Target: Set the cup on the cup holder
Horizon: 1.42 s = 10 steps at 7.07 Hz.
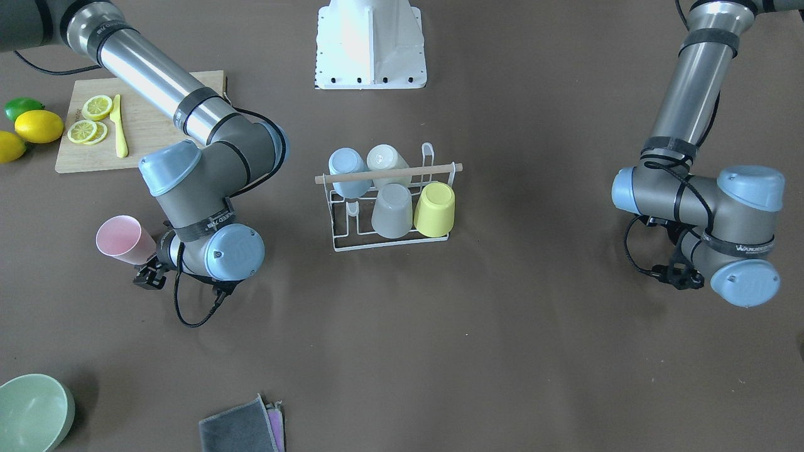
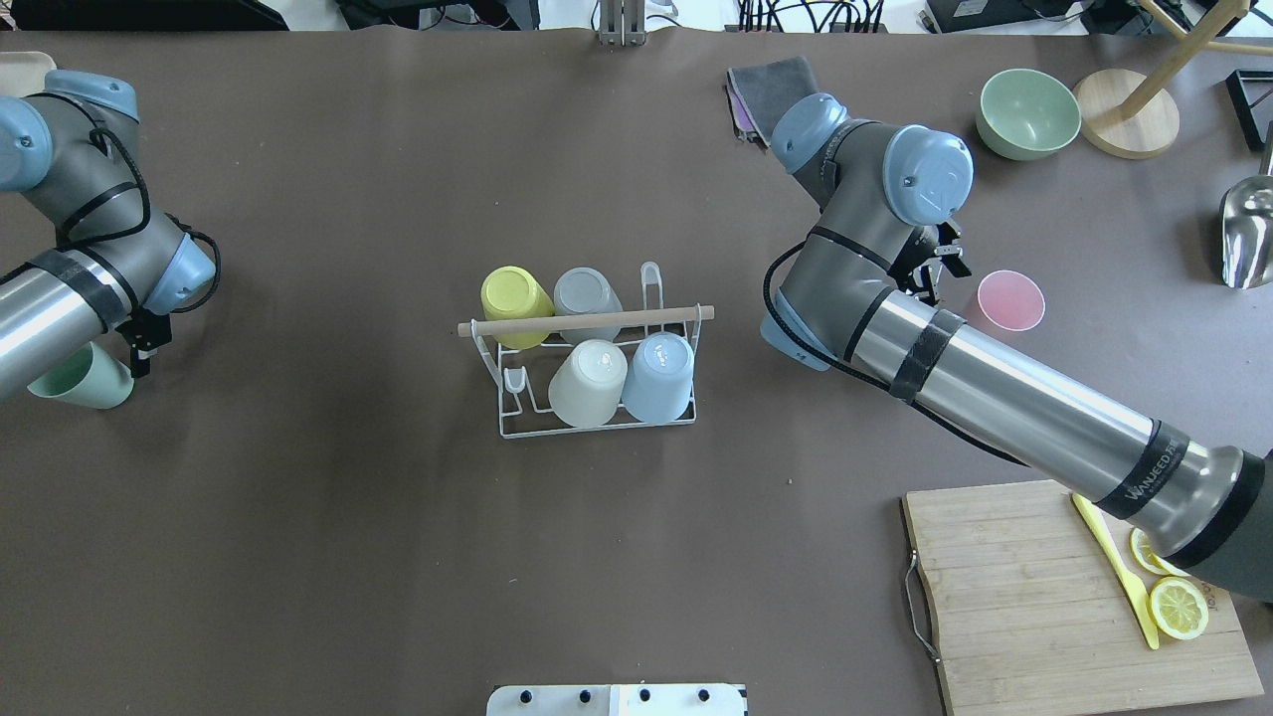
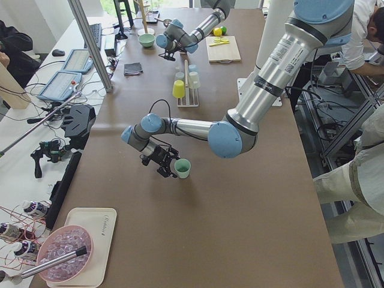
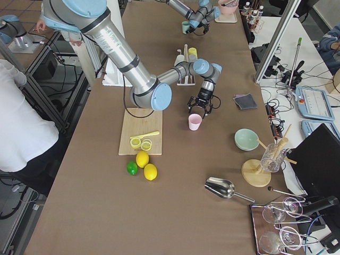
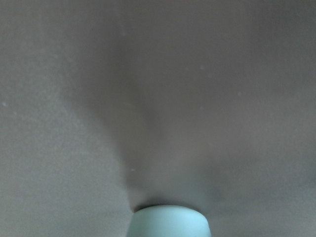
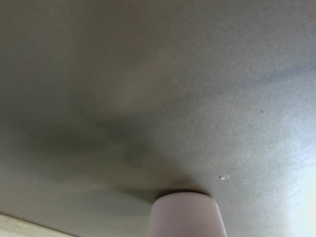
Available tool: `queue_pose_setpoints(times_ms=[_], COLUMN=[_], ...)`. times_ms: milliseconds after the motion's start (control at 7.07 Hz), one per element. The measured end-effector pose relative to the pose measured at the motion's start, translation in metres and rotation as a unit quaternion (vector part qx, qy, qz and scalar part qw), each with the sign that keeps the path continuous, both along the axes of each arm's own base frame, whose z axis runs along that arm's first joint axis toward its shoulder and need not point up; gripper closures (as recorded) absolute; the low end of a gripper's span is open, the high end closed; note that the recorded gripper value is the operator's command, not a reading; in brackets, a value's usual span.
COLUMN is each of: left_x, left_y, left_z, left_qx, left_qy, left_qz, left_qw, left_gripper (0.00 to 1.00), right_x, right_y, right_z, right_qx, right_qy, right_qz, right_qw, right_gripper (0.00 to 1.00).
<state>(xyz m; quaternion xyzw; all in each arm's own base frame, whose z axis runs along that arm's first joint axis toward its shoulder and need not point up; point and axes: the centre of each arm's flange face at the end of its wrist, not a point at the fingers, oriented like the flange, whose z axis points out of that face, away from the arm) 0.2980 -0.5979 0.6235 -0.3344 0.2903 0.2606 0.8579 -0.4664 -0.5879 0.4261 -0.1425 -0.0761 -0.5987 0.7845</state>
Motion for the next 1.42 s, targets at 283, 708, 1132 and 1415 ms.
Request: queue_pose_setpoints(times_ms=[283,708,1132,1415], left_x=[0.004,0.011,0.012,0.011], left_y=[0.003,0.006,0.009,0.011], left_z=[0.004,0.005,0.012,0.014], left_qx=[-0.002,-0.003,-0.006,-0.010], left_qy=[-0.004,-0.009,-0.001,0.000], left_qz=[0.006,0.015,0.032,0.037], left_qw=[1.0000,0.9998,0.9995,0.9993], left_gripper=[0.03,0.03,0.03,0.03], right_x=[0.002,0.006,0.019,0.030], right_y=[0.005,0.018,0.022,0.027], right_z=[0.014,0.039,0.046,0.055], right_qx=[-0.002,0.004,0.010,0.012], right_qy=[0.004,0.003,0.002,0.002], right_qz=[-0.003,-0.009,-0.015,-0.014], right_qw=[1.0000,1.0000,0.9998,0.9998], right_gripper=[0.00,0.00,0.00,0.00])
